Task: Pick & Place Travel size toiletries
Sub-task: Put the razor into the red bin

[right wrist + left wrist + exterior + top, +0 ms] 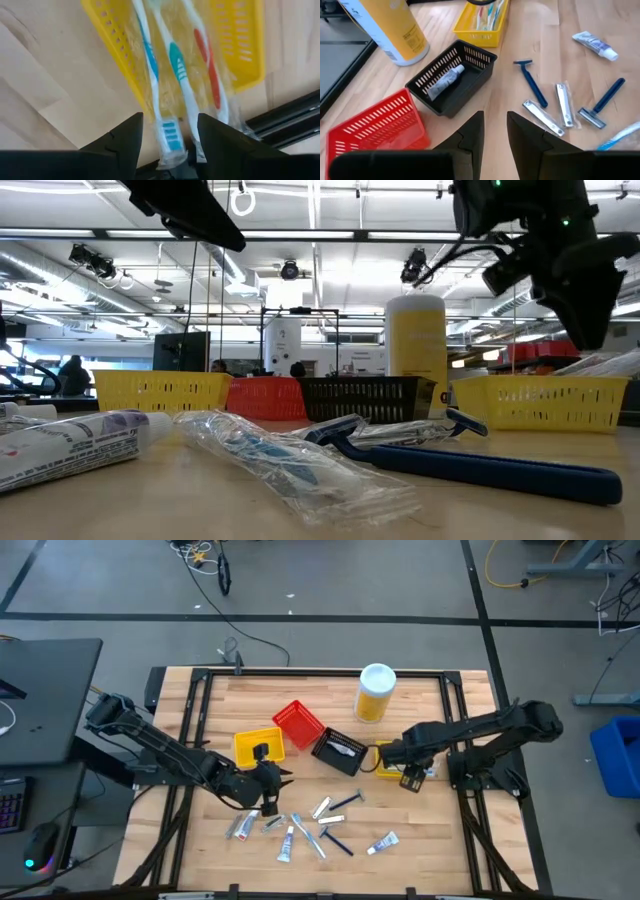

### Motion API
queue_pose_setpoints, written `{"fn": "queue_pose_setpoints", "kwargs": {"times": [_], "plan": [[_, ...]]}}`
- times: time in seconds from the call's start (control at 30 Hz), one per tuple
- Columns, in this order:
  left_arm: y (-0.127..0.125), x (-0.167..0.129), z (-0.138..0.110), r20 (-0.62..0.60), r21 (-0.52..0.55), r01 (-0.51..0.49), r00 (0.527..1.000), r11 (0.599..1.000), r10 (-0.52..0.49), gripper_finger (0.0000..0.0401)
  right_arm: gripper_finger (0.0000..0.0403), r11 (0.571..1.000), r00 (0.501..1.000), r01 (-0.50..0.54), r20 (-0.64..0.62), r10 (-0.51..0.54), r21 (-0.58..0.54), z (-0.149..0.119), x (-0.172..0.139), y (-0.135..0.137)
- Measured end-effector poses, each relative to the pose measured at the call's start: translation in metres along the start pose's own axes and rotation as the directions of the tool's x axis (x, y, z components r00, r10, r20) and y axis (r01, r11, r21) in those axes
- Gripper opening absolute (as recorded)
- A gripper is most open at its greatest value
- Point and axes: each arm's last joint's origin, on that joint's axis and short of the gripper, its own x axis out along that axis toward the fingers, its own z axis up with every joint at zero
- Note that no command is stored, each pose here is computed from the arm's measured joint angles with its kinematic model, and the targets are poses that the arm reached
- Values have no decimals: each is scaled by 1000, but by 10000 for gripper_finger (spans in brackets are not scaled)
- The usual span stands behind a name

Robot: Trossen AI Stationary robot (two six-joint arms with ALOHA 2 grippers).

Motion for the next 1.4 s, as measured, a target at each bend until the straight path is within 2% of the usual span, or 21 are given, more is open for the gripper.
{"fn": "queue_pose_setpoints", "kwargs": {"times": [0.27, 0.47, 0.67, 1.17, 1.4], "plan": [[0, 0, 0, 0, -10, 11, 1000, 1000, -11, 91, 204, 1000, 999, -21, 50, 21, -14, 3, 4, 4], [0, 0, 0, 0, -10, 11, 1000, 1000, -11, 91, 193, 1000, 998, -22, 54, 23, -19, 4, 4, 5], [-1, 0, 0, -1, -6, 15, 1000, 1000, -15, 91, 188, 997, 990, -64, 120, 68, -36, 9, 3, 11], [-1, 0, 0, -2, -53, 20, 1000, 998, -20, 91, 247, 987, 970, -102, 209, 127, -127, 7, 1, 31], [-2, 0, 0, -19, -82, 69, 997, 994, -70, 91, 252, 967, 935, -175, 276, 222, -184, 9, -2, 45]]}}
